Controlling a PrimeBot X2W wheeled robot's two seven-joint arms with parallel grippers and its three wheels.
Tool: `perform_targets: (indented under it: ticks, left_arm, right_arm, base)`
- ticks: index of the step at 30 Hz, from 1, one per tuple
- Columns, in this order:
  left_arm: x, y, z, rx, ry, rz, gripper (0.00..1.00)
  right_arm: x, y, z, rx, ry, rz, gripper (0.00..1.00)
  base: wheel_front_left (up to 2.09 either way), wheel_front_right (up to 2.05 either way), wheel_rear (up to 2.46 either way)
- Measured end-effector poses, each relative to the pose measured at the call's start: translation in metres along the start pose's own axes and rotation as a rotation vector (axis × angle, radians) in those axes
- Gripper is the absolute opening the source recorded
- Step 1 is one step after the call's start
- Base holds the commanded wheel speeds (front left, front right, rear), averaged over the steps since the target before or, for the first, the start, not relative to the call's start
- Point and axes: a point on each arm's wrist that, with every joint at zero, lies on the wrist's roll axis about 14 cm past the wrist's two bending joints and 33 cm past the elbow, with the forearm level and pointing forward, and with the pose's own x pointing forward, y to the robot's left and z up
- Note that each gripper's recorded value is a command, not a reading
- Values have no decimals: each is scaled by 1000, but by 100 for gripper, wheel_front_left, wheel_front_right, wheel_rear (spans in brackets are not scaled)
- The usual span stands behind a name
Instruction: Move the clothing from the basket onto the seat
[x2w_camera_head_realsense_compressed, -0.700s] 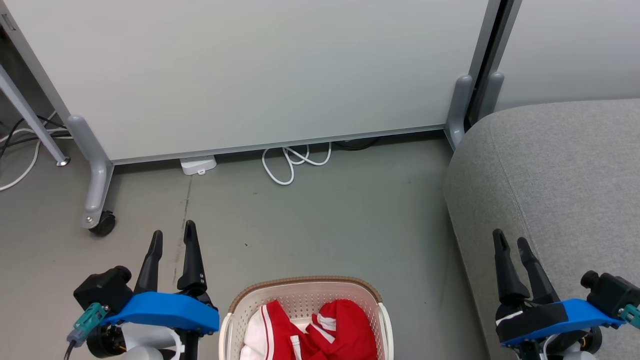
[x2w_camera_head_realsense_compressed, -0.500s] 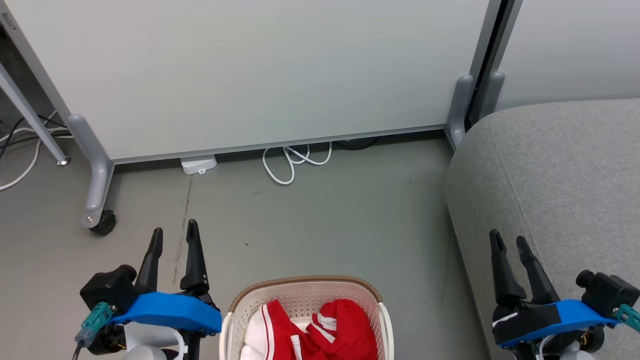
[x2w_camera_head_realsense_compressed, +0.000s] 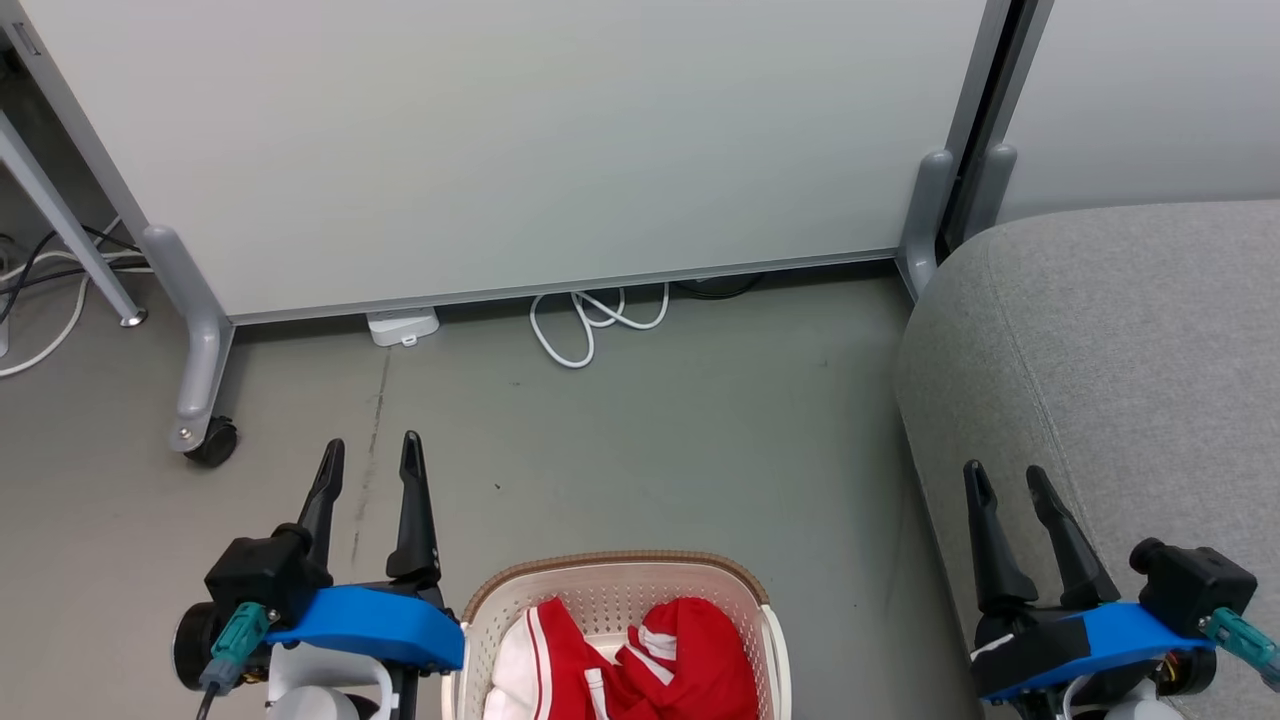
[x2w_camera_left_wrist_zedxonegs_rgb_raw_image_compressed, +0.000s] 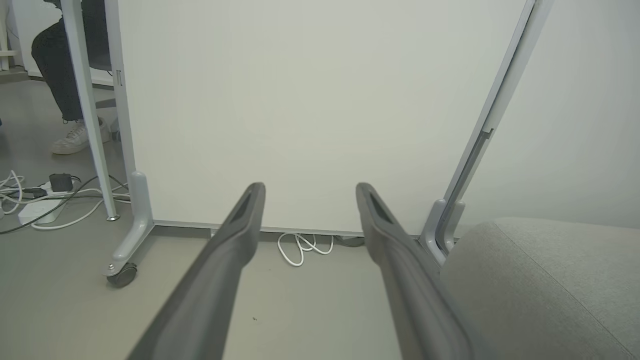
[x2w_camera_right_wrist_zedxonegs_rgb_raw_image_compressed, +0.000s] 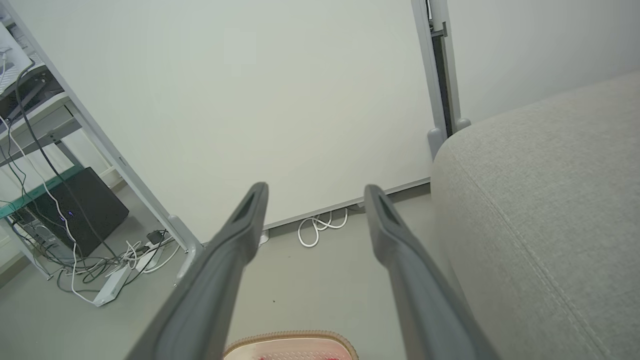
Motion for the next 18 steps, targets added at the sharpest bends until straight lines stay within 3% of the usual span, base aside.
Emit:
perform_targets:
  ticks: [18]
  left_arm:
    - [-2,-11,3,141,-36,-61,100]
  right_arm:
    - [1,11,-1,-147,-10,51,100]
  base:
    - [0,0,0]
